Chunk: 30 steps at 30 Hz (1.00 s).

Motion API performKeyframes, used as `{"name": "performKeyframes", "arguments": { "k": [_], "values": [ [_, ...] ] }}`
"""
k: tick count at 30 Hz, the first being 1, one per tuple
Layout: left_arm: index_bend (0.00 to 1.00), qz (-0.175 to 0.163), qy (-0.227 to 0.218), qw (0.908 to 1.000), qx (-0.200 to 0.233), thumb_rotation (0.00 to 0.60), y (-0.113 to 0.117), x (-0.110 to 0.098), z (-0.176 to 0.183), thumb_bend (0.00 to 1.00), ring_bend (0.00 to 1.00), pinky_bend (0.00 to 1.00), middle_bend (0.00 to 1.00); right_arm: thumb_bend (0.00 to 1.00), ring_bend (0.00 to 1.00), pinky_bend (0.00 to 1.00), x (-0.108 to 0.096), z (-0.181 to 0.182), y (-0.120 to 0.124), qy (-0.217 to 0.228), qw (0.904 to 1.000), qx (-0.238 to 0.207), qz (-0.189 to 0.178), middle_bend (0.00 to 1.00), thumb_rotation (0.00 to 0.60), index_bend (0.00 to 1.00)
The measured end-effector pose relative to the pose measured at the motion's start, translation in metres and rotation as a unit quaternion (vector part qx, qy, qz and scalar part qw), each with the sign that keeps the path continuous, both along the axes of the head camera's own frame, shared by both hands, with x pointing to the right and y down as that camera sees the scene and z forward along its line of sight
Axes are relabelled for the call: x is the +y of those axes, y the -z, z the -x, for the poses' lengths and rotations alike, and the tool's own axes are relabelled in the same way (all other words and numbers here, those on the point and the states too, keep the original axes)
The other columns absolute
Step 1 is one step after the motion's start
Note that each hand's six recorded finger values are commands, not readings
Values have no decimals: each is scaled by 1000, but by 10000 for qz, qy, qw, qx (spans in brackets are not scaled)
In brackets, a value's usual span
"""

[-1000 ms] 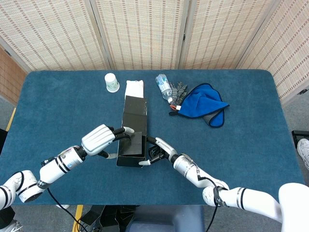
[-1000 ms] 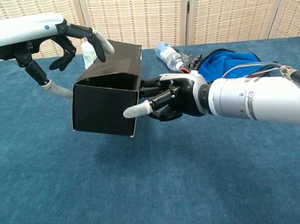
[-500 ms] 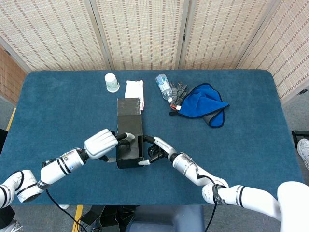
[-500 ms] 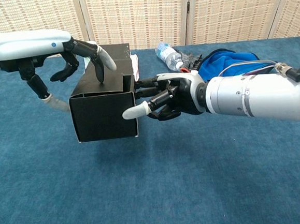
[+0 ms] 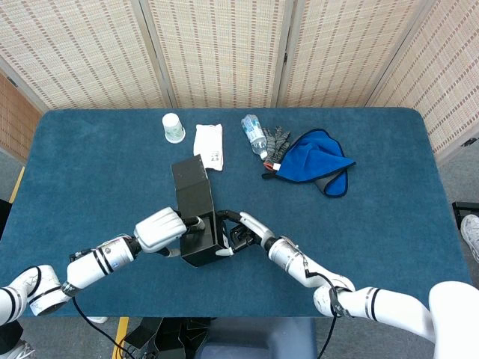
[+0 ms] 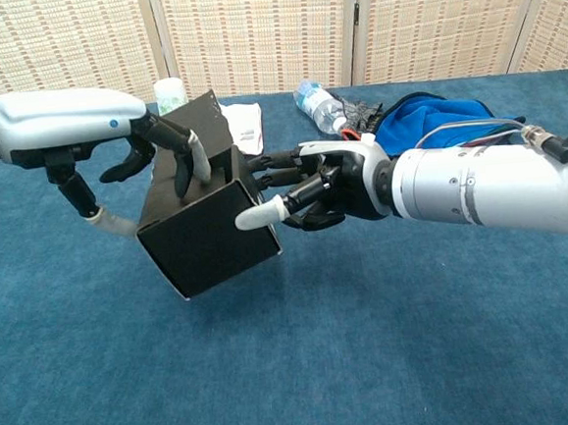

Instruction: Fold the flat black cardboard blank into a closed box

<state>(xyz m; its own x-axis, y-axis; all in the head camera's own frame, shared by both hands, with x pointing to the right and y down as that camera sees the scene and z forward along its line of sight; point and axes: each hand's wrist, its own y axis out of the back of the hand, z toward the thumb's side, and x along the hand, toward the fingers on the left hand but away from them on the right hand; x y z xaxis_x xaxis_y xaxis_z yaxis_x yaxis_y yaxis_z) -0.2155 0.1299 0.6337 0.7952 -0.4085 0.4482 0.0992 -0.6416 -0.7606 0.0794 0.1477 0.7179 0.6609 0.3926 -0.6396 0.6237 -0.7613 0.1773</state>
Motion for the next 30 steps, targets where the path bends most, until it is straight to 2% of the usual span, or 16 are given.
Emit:
{"name": "performKeyframes", "arguments": {
  "k": [11,20,30],
  "values": [
    [445,472,-43,9989,-29,600,-30,33,0,218,743,591,320,327,762,1000,15,-13,-16,154,9996,251,-18,421,600,339],
    [530,474,-209,9986,-63,600,-37,40,-8,218,732,590,441,326,762,1000,22,-16,-19,211,9995,232,-55,421,600,339],
    [616,459,-233,9987,-38,600,-41,42,-12,218,726,547,561,326,762,1000,20,-20,-17,100,9998,134,-69,421,600,339]
  ]
}}
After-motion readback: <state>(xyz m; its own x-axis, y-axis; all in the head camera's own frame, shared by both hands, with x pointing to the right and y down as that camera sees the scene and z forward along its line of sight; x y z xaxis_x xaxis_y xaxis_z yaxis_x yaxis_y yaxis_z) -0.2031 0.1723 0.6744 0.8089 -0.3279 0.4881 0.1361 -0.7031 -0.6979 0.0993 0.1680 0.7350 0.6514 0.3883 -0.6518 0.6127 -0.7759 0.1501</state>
